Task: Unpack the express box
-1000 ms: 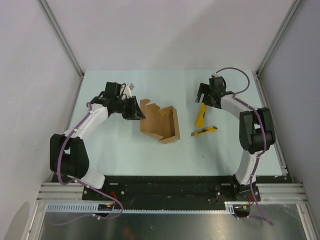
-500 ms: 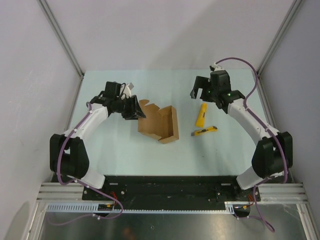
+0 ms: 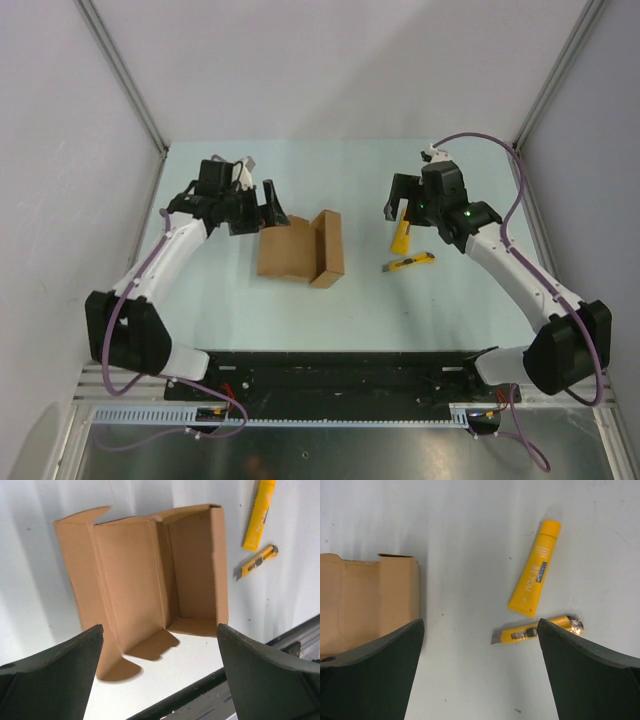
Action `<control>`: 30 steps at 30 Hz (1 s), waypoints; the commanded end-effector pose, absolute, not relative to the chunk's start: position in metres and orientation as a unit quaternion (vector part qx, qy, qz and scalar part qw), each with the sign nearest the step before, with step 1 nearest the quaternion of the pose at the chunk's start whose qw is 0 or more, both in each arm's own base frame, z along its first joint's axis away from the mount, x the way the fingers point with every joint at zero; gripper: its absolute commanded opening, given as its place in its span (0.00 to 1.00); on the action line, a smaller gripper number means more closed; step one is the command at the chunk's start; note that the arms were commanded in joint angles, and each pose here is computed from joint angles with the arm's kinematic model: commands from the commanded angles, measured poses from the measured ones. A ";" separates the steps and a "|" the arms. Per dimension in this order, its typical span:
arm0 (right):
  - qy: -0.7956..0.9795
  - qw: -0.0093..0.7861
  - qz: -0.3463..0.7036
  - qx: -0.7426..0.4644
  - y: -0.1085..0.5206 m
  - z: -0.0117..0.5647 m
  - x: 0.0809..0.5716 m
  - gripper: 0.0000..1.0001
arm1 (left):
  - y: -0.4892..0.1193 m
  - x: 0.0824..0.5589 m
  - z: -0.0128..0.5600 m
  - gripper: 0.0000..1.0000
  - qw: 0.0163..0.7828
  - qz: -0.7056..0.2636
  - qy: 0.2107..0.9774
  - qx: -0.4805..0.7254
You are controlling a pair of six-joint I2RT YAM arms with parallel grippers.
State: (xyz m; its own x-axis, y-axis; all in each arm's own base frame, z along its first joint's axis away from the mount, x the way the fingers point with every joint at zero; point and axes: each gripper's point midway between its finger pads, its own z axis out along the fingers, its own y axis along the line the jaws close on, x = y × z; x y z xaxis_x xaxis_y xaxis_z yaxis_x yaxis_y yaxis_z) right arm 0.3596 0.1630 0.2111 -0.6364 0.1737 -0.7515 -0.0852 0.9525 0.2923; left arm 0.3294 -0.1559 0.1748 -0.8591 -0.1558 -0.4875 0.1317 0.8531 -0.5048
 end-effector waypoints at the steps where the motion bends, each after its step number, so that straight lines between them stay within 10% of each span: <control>1: 0.869 0.478 0.120 0.044 0.141 0.250 0.345 1.00 | -0.124 0.338 0.226 1.00 0.367 -0.203 0.907 -0.027; 30: 0.656 0.724 0.156 0.143 0.053 0.489 0.257 1.00 | -0.063 0.262 0.459 1.00 0.661 -0.165 0.731 -0.048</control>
State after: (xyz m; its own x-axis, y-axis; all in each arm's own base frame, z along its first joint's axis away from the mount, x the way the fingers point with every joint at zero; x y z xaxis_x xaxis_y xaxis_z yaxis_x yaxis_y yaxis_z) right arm 0.2719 0.0692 0.4648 0.0369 0.3795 -0.9245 -0.0788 0.9233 0.3759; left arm 0.2593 -0.0805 0.4560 -0.1504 -0.3030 -0.9410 0.2277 0.9157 -0.3313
